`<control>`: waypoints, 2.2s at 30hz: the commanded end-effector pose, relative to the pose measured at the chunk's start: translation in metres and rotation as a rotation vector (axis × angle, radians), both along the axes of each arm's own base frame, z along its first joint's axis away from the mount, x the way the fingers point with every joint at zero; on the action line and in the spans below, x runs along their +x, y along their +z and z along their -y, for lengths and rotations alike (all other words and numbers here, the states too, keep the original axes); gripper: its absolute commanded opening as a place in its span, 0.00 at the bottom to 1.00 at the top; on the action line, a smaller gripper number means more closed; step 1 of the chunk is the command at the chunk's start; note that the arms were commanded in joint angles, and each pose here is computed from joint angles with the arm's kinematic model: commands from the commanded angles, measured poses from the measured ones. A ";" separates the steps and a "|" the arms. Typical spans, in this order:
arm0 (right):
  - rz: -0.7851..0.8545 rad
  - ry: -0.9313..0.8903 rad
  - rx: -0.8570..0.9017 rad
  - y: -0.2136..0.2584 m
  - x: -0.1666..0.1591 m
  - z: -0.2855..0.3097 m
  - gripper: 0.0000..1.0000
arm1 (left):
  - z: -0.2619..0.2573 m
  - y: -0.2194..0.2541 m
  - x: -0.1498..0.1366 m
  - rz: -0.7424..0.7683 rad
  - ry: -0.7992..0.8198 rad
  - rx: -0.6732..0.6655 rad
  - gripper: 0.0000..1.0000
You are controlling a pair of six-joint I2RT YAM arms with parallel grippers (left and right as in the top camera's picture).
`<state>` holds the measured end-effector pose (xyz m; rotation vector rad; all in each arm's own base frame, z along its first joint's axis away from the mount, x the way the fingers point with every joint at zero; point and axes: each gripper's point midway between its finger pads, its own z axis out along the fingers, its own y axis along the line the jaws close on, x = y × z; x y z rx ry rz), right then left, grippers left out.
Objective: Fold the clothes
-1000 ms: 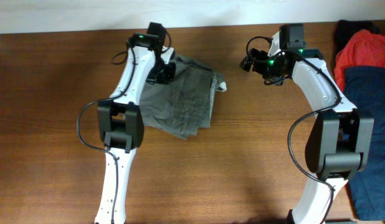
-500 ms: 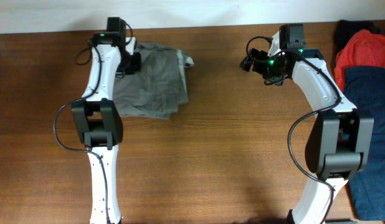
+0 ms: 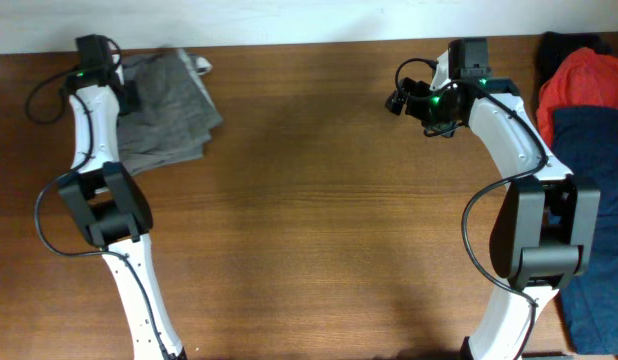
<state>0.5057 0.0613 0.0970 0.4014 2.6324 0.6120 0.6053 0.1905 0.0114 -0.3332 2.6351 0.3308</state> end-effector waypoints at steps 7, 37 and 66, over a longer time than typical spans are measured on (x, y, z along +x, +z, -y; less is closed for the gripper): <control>-0.001 -0.009 -0.006 -0.001 0.001 0.002 0.99 | -0.065 0.009 0.022 0.162 0.045 0.100 0.08; -0.001 -0.010 -0.006 -0.001 0.001 0.002 0.99 | 0.043 0.167 -0.127 -0.140 0.051 -0.258 0.00; -0.001 -0.009 -0.006 -0.001 0.001 0.002 0.99 | -0.026 -0.036 -0.142 -0.261 0.296 -0.256 0.01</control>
